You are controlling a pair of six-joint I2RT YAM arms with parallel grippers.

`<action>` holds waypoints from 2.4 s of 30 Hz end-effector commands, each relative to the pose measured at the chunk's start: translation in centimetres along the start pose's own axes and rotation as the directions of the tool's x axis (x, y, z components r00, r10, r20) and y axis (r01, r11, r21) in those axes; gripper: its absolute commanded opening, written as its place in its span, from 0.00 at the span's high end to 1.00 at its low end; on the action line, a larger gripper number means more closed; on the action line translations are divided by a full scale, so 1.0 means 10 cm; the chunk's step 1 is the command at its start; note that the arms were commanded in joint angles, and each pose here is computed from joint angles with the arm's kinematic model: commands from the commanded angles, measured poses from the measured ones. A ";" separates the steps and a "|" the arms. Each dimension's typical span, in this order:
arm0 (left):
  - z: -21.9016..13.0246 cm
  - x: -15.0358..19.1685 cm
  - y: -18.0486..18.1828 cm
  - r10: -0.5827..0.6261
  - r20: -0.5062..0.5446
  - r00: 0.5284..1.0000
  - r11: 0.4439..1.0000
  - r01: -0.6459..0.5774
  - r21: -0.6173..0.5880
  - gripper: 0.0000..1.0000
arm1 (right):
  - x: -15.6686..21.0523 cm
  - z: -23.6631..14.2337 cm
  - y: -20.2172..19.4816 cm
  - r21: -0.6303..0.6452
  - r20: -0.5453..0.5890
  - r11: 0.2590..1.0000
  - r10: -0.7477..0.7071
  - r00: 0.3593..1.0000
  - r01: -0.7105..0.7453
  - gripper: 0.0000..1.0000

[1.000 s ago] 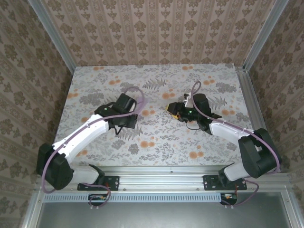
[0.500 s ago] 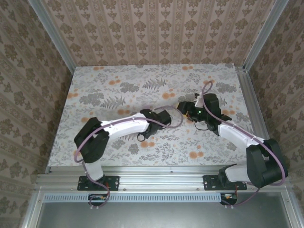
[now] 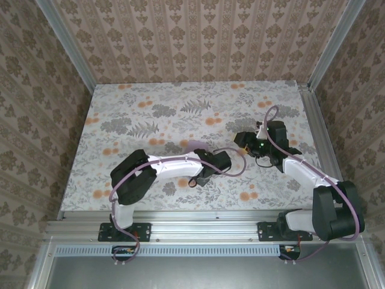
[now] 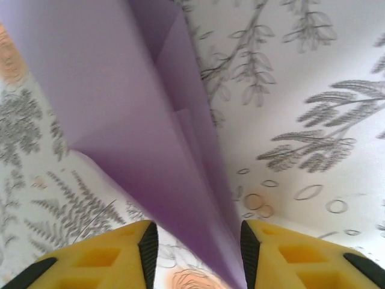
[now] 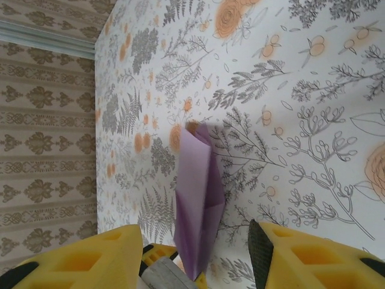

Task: Fold a paper plane with a square sheet of paper (pick it up from the middle)
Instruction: Turn over the paper at the center of the table, then fold the wing for the fifth time at the center of the table.

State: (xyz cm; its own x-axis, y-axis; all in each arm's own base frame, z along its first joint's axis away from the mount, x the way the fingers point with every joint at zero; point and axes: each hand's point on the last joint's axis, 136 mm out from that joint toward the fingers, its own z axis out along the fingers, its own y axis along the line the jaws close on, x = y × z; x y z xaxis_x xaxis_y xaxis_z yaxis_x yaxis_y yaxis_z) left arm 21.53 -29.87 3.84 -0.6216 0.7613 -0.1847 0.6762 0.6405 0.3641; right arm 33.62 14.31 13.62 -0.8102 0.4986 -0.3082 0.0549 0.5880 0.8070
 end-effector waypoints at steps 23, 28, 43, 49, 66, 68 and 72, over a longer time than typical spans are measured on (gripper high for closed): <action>-0.34 0.53 1.16 -0.681 -0.020 0.732 0.611 0.583 0.536 0.37 | 1.20 0.88 0.77 -0.082 -0.290 0.975 -0.220 0.931 0.205 0.56; -0.22 0.65 1.35 -0.749 -0.052 0.660 0.536 0.649 0.540 0.36 | 1.49 1.20 0.77 -0.069 -0.365 0.968 -0.251 0.897 0.243 0.64; -0.10 0.64 1.27 -0.756 -0.100 0.646 0.475 0.648 0.595 0.35 | 1.57 1.37 0.21 0.065 -0.407 0.962 -0.217 0.887 0.265 0.81; -0.10 0.56 1.23 -0.764 -0.111 0.635 0.444 0.643 0.625 0.35 | 1.61 1.37 0.09 0.048 -0.407 0.975 -0.177 0.896 0.215 0.85; -0.03 0.16 0.90 -0.786 -0.123 0.606 0.366 0.616 0.697 0.35 | 1.74 1.29 -0.37 0.119 -0.427 0.976 -0.118 0.897 0.185 1.00; -0.01 0.09 0.86 -0.793 -0.121 0.598 0.356 0.615 0.704 0.36 | 1.75 1.30 -0.39 0.120 -0.427 0.976 -0.116 0.897 0.183 1.00; 0.07 -0.01 0.69 -0.794 -0.138 0.593 0.338 0.617 0.710 0.39 | 1.74 1.30 -0.39 0.118 -0.424 0.976 -0.117 0.898 0.182 1.00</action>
State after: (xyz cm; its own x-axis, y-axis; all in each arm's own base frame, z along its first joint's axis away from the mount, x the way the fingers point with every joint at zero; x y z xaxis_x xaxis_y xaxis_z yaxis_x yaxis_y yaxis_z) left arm 26.01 -24.45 6.09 -0.9618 -0.0298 -0.2722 0.1515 0.7701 -0.6197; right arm 28.16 30.58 1.64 -0.9702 0.1106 -0.2154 -0.0823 0.6860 0.7229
